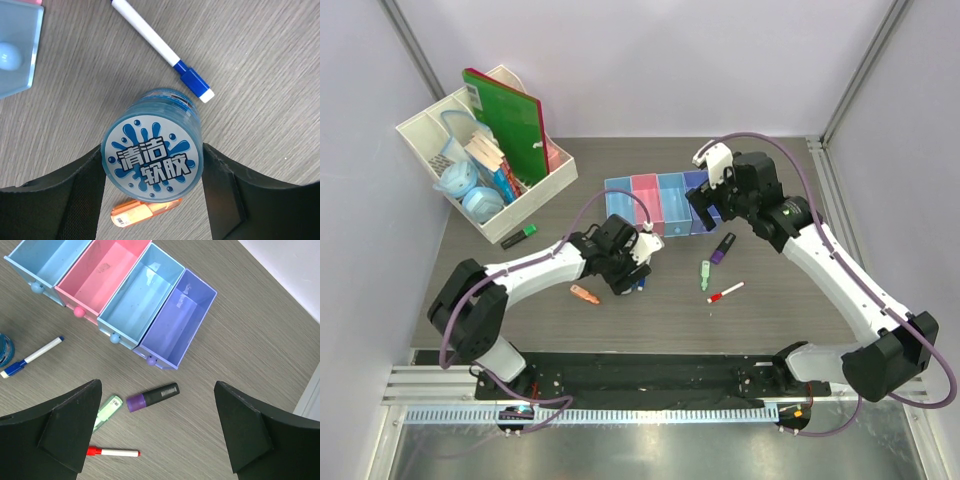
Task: Sort the stationery into containers
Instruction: Move the stationery to the center of the board, then pick up the stationery from the center of the board.
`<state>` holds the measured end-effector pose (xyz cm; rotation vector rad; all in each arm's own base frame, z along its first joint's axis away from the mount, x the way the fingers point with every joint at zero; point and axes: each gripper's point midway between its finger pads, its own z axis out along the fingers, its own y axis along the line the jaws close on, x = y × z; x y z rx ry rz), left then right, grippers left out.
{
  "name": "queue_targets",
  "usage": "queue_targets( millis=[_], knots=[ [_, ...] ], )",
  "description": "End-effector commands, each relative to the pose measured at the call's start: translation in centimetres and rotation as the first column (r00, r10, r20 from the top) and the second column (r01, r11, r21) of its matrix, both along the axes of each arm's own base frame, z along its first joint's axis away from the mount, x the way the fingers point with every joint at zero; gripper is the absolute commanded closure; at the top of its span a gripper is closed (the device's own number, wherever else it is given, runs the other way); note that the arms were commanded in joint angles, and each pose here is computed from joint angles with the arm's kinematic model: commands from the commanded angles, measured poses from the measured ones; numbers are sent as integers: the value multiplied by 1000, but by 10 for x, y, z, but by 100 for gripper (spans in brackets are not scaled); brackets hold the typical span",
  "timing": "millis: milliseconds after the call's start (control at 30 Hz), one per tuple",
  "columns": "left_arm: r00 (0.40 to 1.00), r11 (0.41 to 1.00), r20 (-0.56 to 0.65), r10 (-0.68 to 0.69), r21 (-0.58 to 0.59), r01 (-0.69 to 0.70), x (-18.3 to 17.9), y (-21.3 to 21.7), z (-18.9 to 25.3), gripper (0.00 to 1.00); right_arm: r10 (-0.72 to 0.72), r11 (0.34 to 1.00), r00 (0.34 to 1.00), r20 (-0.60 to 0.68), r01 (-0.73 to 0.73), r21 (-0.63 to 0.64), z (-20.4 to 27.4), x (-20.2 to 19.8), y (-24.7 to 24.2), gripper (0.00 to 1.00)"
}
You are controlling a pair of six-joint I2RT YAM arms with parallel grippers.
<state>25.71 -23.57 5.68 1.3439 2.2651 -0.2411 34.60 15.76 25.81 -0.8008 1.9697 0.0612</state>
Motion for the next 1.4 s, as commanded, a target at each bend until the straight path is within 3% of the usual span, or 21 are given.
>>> queue_targets(
  millis=[0, 133, 167, 267, 433, 567, 733, 933, 1033, 1367],
  knots=[
    [998, 1000, -58, 10, 24, -8, -16, 7, 1, 34, 21, 1000, 999, 30, -21, -13, 9, -8, -3, 0],
    [1000, 999, 2, 3, -46, -3, -14, 3, 36, 1, 34, 999, 999, 20, -34, -31, 3, -14, -6, 0],
    [1000, 998, 10, 4, -58, -4, -15, 3, 42, 0, 41, 999, 999, 23, -40, -32, 3, -16, -7, 0],
    [999, 995, 54, 1, -105, 5, -17, 4, 73, 0, 53, 998, 999, 13, -52, -41, -4, -21, -9, 0],
    [984, 986, 178, 12, -165, 18, -24, 19, 130, 0, 191, 981, 980, -48, -191, 20, -12, -41, 13, 1],
    [931, 974, 331, 156, -211, -88, -13, 56, 165, 0, 301, 954, 942, -146, -296, 55, -36, -60, 37, 0],
    [817, 928, 440, 372, -194, -318, 12, 116, 163, 0, 369, 927, 905, -213, -374, 18, -73, -68, 72, 0],
    [662, 782, 429, 614, -217, -585, 33, 193, 154, 0, 415, 896, 864, -283, -442, -37, -110, -68, 122, 0],
    [607, 738, 440, 662, -244, -629, 34, 214, 155, 0, 461, 864, 831, -313, -500, -55, -121, -79, 156, 0],
    [572, 699, 421, 704, -264, -665, 24, 230, 146, 0, 522, 821, 787, -328, -568, -55, -137, -79, 224, 0]
  ],
)
